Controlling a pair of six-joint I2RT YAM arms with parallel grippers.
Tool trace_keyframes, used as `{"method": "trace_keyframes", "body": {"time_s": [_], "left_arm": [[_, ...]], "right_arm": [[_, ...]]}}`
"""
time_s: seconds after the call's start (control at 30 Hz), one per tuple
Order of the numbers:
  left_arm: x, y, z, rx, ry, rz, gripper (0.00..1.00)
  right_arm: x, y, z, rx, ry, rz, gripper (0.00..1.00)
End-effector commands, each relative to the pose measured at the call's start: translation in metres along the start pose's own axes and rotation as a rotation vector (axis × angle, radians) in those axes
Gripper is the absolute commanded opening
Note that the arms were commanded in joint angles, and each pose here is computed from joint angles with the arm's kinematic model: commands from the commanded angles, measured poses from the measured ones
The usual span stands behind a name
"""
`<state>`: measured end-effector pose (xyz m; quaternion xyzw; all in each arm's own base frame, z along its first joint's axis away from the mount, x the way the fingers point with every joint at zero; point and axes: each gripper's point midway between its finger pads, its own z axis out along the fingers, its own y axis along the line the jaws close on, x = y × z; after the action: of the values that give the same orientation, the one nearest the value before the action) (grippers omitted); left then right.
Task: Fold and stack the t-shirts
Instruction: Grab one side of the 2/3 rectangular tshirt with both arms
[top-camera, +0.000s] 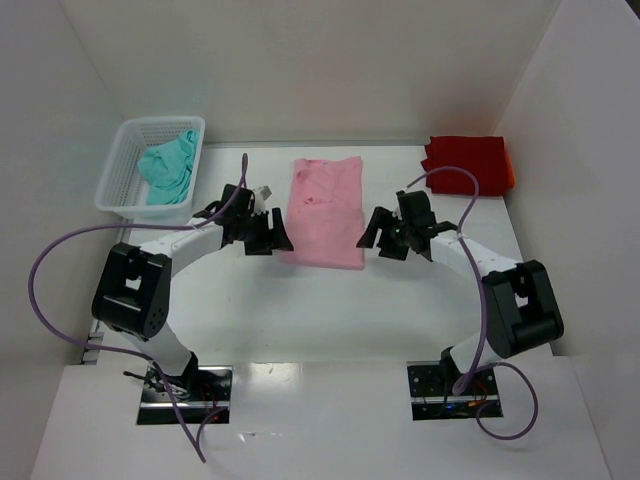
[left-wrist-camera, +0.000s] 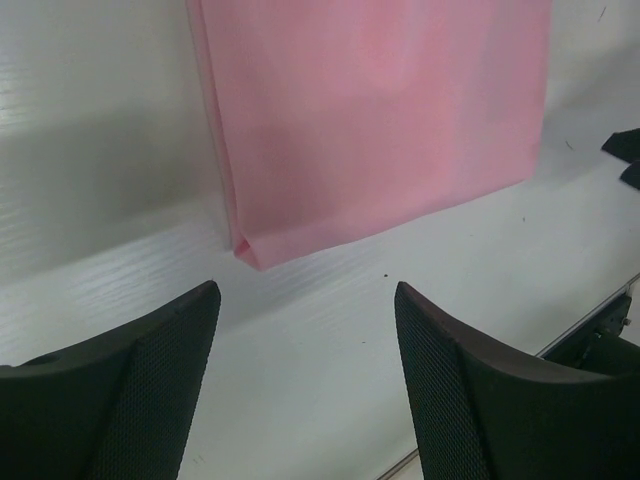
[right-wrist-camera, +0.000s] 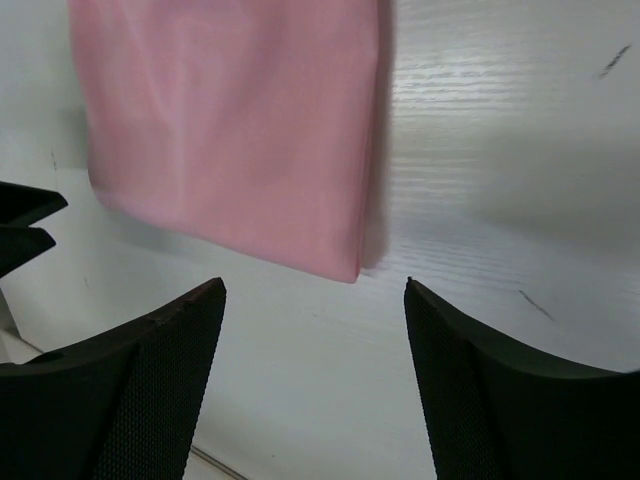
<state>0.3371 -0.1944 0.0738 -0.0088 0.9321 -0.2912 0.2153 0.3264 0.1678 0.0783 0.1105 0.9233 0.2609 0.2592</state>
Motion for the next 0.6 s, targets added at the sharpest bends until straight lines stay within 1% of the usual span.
{"method": "trace_keyframes", "body": {"time_s": [0.0, 0.07, 0.1, 0.27, 0.37, 0.47, 0.53, 0.57], "left_arm": [[-0.003, -0.009, 0.004, 0.03, -0.02, 0.005, 0.78], [-0.003, -0.008, 0.007, 0.029, -0.019, -0.006, 0.77], [0.001, -0.01, 0.009, 0.033, -0.013, 0.001, 0.73], [0.004, -0.005, 0.019, 0.024, 0.006, -0.008, 0.71], [0.008, 0.0, 0.024, 0.014, 0.025, -0.017, 0.68], [0.008, 0.004, 0.025, -0.008, 0.023, -0.02, 0.68], [0.011, 0.009, 0.027, -0.027, 0.033, -0.027, 0.68], [0.01, 0.008, 0.025, -0.028, 0.035, -0.019, 0.68]], "right_arm": [[0.016, 0.014, 0.013, -0.015, 0.023, 0.005, 0.77], [0.025, 0.017, 0.02, -0.023, 0.039, -0.001, 0.73], [0.028, 0.016, 0.023, -0.012, 0.045, -0.006, 0.73], [0.03, 0.011, 0.032, 0.007, 0.055, -0.002, 0.73], [0.032, 0.012, 0.034, 0.004, 0.06, -0.009, 0.73], [0.032, 0.009, 0.035, 0.014, 0.051, -0.009, 0.73], [0.029, 0.011, 0.038, 0.01, 0.045, -0.01, 0.69], [0.032, 0.008, 0.041, 0.019, 0.056, -0.008, 0.69]]}}
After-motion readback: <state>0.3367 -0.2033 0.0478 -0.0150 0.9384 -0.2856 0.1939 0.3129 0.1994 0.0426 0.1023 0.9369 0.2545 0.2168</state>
